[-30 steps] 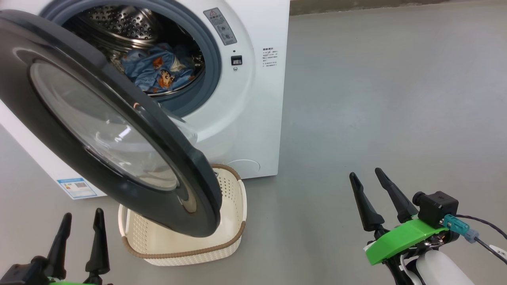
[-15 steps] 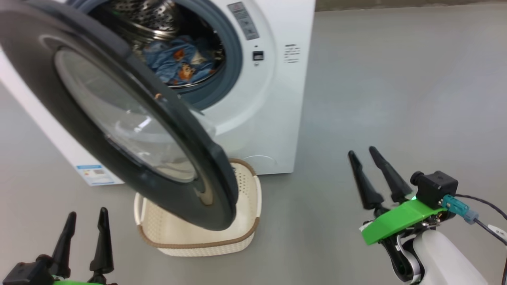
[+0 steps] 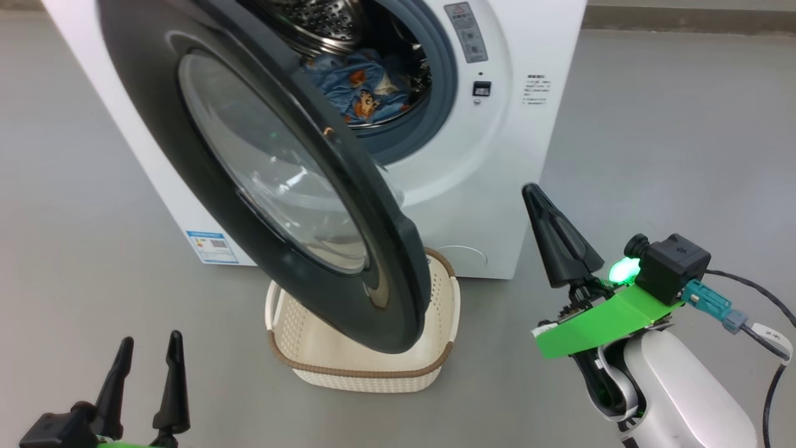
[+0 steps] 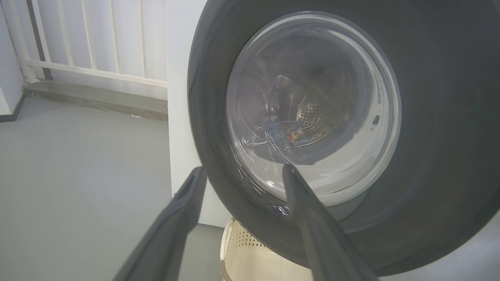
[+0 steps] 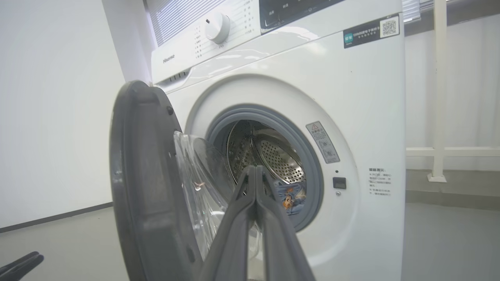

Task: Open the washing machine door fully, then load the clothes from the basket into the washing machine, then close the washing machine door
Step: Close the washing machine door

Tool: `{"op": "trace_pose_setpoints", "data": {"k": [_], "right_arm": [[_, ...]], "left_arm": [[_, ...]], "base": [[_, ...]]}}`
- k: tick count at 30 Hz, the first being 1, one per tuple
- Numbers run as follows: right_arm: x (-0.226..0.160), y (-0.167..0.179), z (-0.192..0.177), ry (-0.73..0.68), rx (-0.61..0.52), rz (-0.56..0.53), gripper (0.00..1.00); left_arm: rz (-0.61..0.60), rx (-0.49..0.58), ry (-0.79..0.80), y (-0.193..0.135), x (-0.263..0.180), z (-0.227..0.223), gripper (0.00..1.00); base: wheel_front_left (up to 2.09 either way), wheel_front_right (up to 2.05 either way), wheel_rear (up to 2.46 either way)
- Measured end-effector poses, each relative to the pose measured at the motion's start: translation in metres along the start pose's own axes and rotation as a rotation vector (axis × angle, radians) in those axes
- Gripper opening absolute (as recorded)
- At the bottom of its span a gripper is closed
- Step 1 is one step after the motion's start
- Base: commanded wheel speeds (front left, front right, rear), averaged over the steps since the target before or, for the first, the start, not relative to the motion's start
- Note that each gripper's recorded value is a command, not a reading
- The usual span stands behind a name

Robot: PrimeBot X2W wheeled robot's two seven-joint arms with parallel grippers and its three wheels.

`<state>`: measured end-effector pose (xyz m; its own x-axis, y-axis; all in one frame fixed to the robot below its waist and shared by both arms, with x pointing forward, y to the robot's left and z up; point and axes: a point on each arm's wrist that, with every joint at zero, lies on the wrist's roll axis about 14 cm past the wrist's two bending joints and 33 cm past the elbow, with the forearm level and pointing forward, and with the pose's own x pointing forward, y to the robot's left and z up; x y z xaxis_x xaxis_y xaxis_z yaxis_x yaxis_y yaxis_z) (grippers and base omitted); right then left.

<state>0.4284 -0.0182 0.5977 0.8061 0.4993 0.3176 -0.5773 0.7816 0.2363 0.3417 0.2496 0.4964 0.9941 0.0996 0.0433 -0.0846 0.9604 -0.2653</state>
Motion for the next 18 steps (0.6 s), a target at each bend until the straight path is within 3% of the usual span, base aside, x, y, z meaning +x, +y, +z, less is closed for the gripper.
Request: {"op": "trace_pose_setpoints", "data": {"k": [5,9,14,18], "right_arm": [[0.015,0.043,0.031,-0.106,0.026,0.123,0.0],[0.014,0.078,0.033,-0.109,0.033,0.223,0.0],[0.007,0.12,0.022,-0.067,0.05,0.346,0.0],[0.001,0.133,-0.011,0.042,0.028,0.407,0.0]], "left_arm": [[0.025,-0.002,-0.01,0.007,-0.008,0.003,1.0],[0.032,-0.005,-0.023,0.009,-0.013,0.007,1.0],[0.044,-0.014,-0.04,0.011,-0.019,0.011,1.0],[0.061,-0.018,-0.05,0.015,-0.024,0.014,1.0]], "base": [[0.0,0.0,0.0],[0.0,0.0,0.0],[0.0,0.0,0.0],[0.0,0.0,0.0]]}}
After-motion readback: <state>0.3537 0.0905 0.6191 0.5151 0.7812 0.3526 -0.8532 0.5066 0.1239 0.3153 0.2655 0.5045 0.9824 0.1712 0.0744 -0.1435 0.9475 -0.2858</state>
